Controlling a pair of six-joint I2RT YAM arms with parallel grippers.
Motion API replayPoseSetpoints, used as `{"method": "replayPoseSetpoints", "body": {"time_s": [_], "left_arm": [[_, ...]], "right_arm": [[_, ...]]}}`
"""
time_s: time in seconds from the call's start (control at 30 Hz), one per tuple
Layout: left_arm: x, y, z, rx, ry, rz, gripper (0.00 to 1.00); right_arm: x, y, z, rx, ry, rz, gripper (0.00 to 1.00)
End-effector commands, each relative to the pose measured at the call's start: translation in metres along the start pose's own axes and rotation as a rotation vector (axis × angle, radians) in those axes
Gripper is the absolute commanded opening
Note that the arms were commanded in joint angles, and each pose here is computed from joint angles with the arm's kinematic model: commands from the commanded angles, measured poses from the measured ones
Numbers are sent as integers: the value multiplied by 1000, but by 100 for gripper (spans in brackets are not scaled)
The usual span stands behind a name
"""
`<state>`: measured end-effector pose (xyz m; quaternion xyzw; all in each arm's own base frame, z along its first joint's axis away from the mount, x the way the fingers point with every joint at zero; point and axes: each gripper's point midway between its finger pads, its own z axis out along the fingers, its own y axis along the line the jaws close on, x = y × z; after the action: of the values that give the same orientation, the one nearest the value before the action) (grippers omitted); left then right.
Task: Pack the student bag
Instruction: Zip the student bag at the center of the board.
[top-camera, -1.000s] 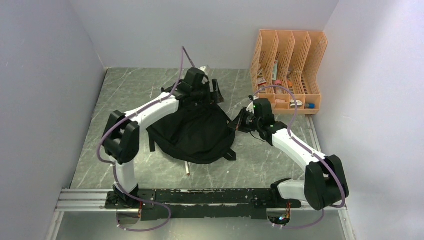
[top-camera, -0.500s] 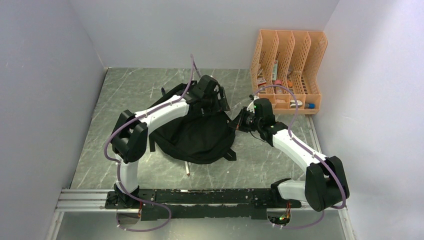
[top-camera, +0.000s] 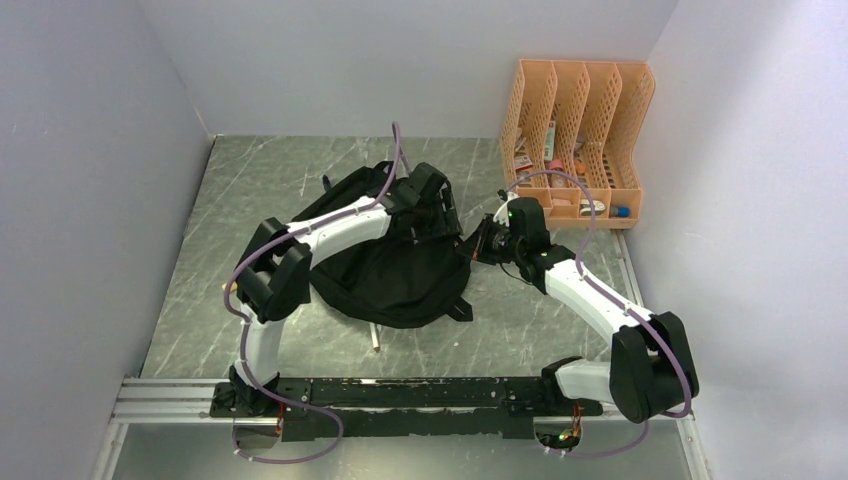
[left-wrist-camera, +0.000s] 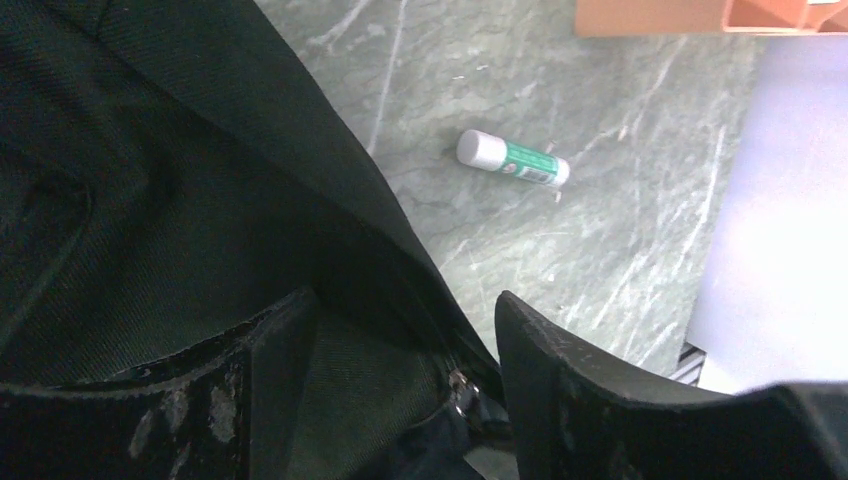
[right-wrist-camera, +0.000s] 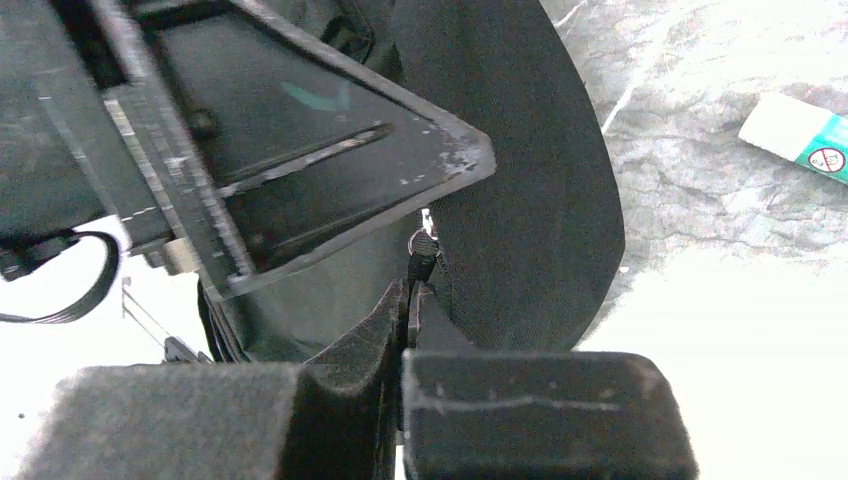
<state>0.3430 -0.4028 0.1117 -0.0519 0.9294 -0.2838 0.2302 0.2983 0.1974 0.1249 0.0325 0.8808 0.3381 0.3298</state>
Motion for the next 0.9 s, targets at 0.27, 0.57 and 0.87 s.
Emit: {"method": "replayPoseSetpoints", "body": {"time_s": [0.27,0.57,0.87], "left_arm": [[-4,-6,14,8,0,36,39],[-30,-8,19,17,-37,28,5],[-61,-6,18,28,-88,2,5]], "right_arm": [[5,7,-7,-46,25,-26,0],[32,6,-16,-66,115,4,0],[61,10,-34,-98,202,12,0]]}}
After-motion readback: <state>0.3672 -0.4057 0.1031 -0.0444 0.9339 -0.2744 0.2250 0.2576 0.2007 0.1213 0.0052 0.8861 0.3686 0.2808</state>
